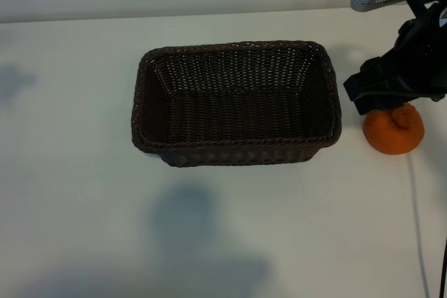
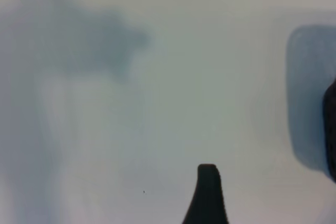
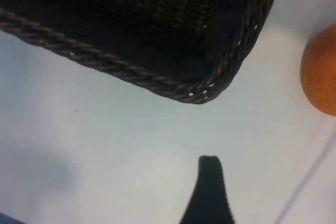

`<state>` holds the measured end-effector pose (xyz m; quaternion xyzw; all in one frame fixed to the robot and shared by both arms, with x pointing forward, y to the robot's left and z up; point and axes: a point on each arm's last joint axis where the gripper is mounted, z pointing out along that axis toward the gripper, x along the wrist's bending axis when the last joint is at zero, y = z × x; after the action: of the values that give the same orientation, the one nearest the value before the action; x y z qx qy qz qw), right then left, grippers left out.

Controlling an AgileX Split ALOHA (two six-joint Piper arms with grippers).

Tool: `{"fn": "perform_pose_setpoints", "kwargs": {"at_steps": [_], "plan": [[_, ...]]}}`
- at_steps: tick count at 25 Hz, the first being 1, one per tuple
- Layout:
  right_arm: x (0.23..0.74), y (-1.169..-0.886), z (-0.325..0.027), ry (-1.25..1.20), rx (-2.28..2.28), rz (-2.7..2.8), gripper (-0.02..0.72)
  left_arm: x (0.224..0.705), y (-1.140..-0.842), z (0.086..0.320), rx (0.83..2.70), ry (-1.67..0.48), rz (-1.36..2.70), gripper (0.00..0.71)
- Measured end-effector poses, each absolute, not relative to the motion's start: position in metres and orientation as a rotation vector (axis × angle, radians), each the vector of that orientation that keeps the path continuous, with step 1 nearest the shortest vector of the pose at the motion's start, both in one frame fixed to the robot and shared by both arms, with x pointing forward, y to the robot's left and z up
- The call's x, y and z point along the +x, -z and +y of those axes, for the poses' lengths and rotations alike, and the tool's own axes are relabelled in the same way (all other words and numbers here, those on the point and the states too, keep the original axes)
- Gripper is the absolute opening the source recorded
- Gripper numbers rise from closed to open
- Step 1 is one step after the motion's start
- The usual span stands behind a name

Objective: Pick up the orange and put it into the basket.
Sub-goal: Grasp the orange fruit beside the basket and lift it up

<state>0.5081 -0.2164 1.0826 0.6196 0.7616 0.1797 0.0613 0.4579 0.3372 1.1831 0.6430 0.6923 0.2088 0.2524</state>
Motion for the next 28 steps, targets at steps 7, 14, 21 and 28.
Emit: {"fn": "perform_pose_setpoints", "kwargs": {"at_steps": [7,14,21,28], "plan": [[0.509,-1.083,-0.216,-0.548,1.867,2.303,0.55,0.361,-1.233,0.317,1.625,-0.883,1.698,0.594],[0.509,-1.083,-0.216,-0.556,1.863,2.298,0.55,0.294,-1.202,0.306,1.586,-1.008,1.668,0.594],[0.51,-1.083,-0.216,-0.571,1.857,2.288,0.55,0.263,-1.16,0.298,1.608,-0.978,1.603,0.593],[0.511,-1.084,-0.216,-0.575,1.856,2.285,0.55,0.241,-1.122,0.295,1.663,-0.952,1.507,0.593]]}}
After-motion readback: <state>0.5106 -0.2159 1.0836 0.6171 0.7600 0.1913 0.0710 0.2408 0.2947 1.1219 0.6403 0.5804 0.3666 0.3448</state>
